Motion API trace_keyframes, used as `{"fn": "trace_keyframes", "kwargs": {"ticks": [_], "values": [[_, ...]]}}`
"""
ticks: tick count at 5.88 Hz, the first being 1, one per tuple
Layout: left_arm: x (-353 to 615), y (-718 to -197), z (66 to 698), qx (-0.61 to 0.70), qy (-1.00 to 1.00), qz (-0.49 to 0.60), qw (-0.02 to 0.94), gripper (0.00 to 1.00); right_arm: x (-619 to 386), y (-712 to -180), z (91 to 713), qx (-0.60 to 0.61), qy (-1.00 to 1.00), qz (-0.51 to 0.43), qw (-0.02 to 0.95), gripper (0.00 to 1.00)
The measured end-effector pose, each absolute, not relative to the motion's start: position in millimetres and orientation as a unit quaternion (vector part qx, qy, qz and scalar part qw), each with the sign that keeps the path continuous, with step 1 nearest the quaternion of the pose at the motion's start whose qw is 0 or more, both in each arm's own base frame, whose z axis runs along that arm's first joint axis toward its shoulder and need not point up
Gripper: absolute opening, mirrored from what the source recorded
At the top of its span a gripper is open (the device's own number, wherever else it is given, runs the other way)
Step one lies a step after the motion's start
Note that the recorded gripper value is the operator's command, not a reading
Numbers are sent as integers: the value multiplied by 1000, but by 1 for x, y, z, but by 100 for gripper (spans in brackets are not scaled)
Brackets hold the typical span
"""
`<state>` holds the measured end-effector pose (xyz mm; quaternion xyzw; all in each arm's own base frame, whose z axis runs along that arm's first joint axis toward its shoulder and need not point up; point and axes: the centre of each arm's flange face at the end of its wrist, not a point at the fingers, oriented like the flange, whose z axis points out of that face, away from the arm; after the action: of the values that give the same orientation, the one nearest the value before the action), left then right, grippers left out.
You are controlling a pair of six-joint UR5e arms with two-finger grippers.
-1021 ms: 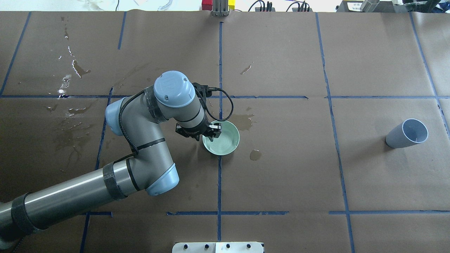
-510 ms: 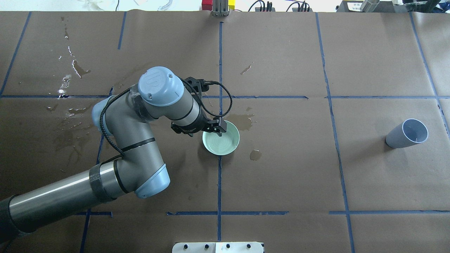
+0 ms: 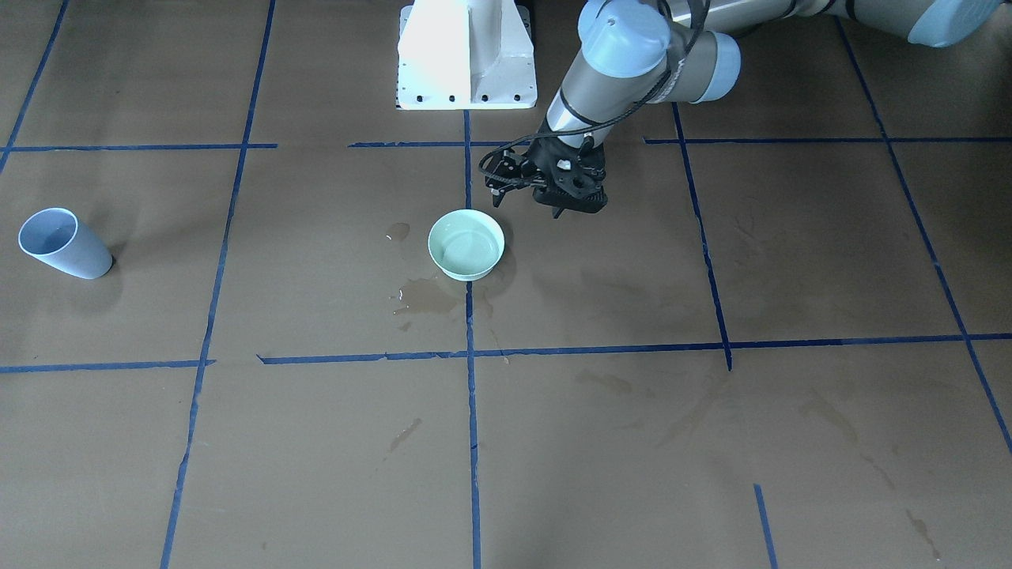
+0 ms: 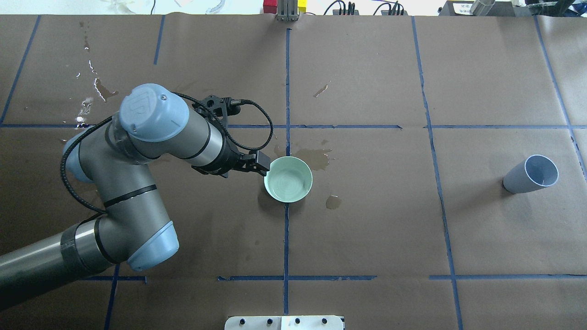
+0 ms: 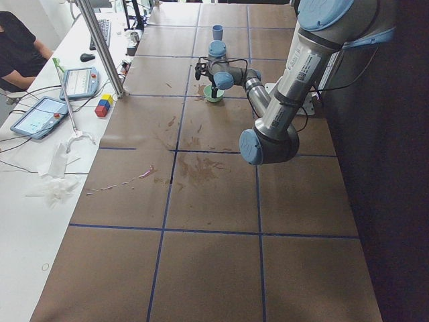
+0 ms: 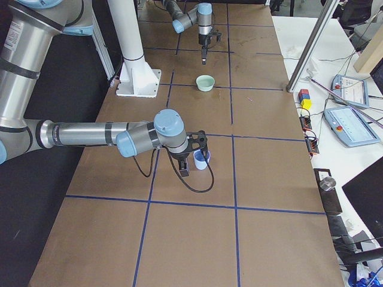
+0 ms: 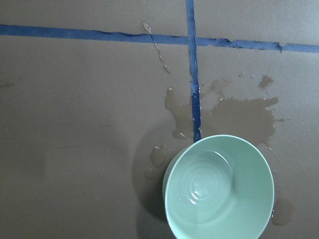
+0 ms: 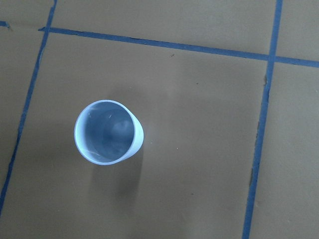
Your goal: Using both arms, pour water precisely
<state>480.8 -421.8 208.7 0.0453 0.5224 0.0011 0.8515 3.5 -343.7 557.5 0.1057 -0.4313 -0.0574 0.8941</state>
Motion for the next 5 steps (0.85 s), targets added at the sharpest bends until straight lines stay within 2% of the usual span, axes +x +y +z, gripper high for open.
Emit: {"fn": "trace_keyframes", "kwargs": {"ticks": [3, 5], "values": [[422, -405, 237, 55, 521, -11, 852, 99, -65, -344, 538, 124, -431, -68, 891, 100], [398, -400, 253, 56, 516, -20, 855, 99, -111, -336, 531, 125, -429, -21, 894, 100]]}}
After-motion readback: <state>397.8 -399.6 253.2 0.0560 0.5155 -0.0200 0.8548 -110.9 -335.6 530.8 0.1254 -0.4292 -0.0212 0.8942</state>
